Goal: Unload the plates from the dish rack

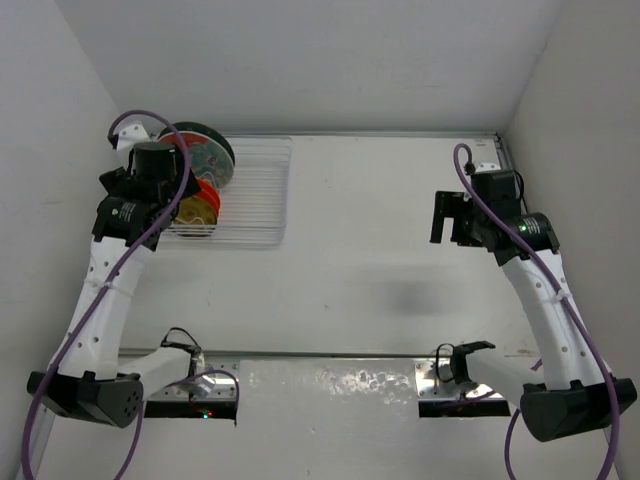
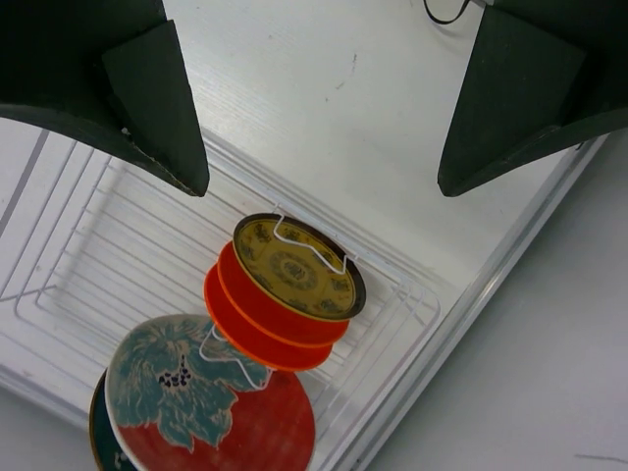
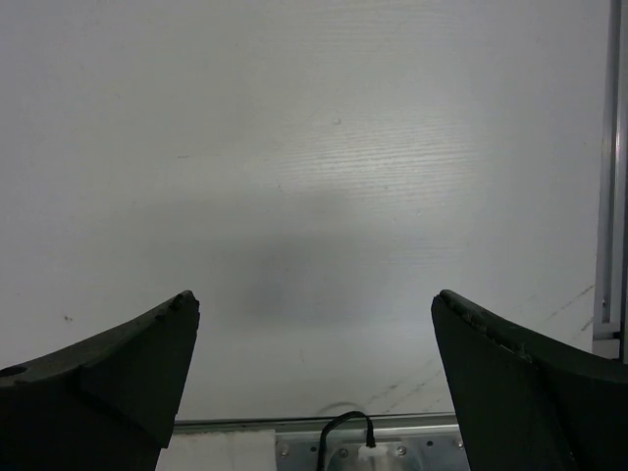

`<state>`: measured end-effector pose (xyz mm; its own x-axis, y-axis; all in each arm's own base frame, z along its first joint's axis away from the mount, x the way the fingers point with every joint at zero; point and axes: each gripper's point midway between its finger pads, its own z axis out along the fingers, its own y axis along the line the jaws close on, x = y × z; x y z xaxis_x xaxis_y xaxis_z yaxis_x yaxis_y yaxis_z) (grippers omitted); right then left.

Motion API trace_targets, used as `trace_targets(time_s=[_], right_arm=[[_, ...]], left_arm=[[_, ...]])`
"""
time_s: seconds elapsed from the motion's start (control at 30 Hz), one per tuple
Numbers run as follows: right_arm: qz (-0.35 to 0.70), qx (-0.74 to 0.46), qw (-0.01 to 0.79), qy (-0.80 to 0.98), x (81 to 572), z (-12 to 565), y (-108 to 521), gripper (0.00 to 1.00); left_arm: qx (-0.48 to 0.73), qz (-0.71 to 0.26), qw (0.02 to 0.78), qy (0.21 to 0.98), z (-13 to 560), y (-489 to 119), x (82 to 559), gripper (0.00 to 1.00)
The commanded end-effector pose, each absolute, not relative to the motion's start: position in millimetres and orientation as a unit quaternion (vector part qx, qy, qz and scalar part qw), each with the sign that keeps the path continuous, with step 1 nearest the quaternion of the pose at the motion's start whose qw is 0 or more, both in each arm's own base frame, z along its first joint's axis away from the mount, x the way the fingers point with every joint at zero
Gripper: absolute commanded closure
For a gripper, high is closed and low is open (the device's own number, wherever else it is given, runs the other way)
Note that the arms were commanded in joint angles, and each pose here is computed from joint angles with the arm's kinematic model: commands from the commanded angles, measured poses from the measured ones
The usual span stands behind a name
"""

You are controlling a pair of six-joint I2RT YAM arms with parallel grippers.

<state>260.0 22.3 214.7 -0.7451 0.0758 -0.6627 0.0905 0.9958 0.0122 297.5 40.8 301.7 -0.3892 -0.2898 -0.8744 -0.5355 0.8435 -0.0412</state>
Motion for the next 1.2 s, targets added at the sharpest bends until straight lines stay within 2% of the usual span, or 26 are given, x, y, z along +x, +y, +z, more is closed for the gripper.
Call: trace_targets(time_s=[0.0, 0.27, 0.4, 0.53, 0.6, 0.63, 0.77, 0.83, 0.97, 1.0, 1.17], right_arm=[[-0.014, 0.056, 0.387, 0.920, 269, 230, 19, 0.01], [0.018, 0.055, 0.386, 0.921, 270, 227, 31, 0.01], [0.054, 0.064, 0.373, 0.924, 269, 217, 44, 0.01], [0.105, 0.051, 0.351, 0.929, 268, 210, 64, 0.01], [0.125, 0.042, 0.335, 0.933, 263, 206, 72, 0.01], [0.126, 0.039, 0.327, 0.936, 261, 202, 73, 0.01], [0.124, 0.035, 0.323, 0.938, 256, 198, 72, 0.01], [0.130, 0.032, 0.323, 0.937, 253, 195, 73, 0.01], [0.133, 0.027, 0.314, 0.940, 249, 189, 75, 0.01], [0.131, 0.026, 0.312, 0.941, 248, 188, 74, 0.01], [0.121, 0.023, 0.312, 0.942, 247, 186, 71, 0.01]], left_arm=[[-0.273, 0.124, 0.511, 0.805, 324, 44, 297, 0.00], [-0.345, 0.078, 0.491, 0.796, 333, 34, 303, 0.00], [-0.485, 0.030, 0.488, 0.725, 332, 37, 316, 0.00], [-0.558, -0.018, 0.500, 0.662, 334, 49, 339, 0.00], [-0.576, -0.028, 0.478, 0.663, 318, 51, 358, 0.10], [-0.598, -0.058, 0.429, 0.675, 292, 55, 371, 0.15], [-0.626, -0.084, 0.356, 0.688, 243, 57, 389, 0.18], [-0.631, -0.093, 0.345, 0.688, 228, 58, 397, 0.19], [-0.633, -0.089, 0.314, 0.702, 200, 60, 409, 0.32], [-0.634, -0.087, 0.305, 0.705, 193, 60, 410, 0.39], [-0.644, -0.076, 0.274, 0.710, 164, 61, 402, 0.50]])
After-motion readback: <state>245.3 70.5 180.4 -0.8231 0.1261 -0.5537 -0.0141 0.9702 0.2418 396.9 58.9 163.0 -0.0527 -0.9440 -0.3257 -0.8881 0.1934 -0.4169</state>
